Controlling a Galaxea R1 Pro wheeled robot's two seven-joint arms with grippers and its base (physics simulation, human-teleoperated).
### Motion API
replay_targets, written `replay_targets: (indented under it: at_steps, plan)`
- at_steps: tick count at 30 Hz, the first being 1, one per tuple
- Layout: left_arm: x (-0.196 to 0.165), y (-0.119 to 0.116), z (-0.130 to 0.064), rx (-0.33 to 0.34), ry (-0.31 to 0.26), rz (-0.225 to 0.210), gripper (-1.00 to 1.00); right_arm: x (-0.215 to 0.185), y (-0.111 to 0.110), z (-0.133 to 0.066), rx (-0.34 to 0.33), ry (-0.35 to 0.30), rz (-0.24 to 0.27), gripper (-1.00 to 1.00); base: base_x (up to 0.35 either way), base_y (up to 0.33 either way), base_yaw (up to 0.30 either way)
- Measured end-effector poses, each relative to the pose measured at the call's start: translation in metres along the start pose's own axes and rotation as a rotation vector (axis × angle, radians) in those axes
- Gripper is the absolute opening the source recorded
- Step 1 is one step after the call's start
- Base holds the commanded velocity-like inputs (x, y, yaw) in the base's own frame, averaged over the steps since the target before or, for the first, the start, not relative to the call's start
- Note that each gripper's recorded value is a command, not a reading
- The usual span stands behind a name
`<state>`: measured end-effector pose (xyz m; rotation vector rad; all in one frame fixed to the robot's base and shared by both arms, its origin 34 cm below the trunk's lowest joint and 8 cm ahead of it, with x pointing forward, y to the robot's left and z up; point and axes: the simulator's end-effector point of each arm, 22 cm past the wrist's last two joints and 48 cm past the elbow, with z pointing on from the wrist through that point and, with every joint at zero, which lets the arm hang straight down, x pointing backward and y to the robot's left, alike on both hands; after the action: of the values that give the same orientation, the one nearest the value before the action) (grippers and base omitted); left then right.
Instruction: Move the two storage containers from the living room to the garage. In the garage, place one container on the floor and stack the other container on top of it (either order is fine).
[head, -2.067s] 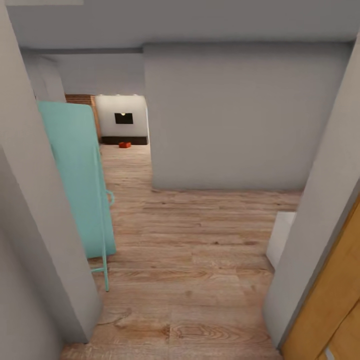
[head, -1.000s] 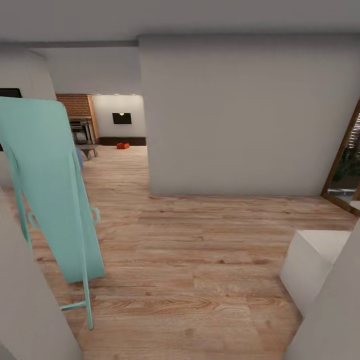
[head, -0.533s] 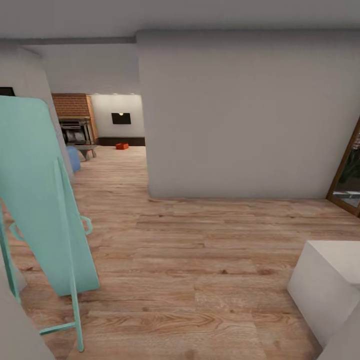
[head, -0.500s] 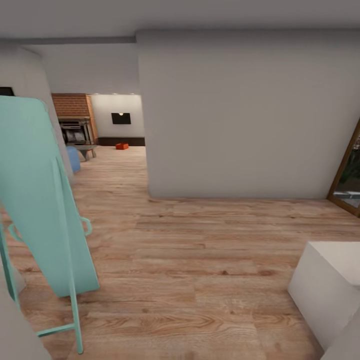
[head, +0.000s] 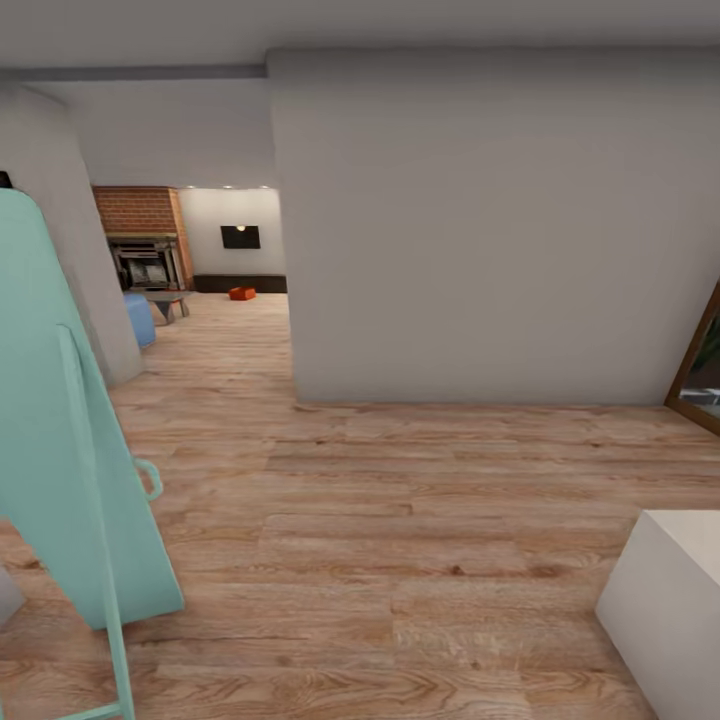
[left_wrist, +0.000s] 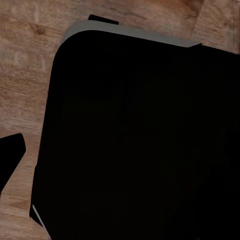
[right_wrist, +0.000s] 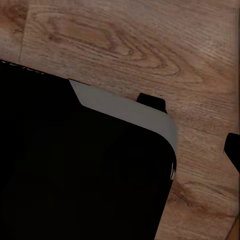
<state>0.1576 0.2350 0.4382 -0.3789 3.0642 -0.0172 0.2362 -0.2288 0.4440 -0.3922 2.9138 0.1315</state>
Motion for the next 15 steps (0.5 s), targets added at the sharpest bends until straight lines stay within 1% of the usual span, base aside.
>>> replay_targets:
  at_steps: [6, 10, 15]
  plan:
    - [0.0000, 0.0000, 0.0000, 0.000, 0.000, 0.000, 1.00, 0.0000, -0.0002, 0.0000, 0.001, 0.000, 0.007, 1.00, 0.327, 0.000, 0.000]
    - [0.0000, 0.0001, 0.0000, 0.000, 0.000, 0.000, 1.00, 0.0003, 0.0004, 0.0000, -0.001, 0.001, 0.000, 1.00, 0.327, 0.000, 0.000]
    - [0.0000, 0.0001, 0.0000, 0.000, 0.000, 0.000, 1.00, 0.0002, -0.0001, 0.0000, 0.001, 0.001, 0.017, 1.00, 0.327, 0.000, 0.000]
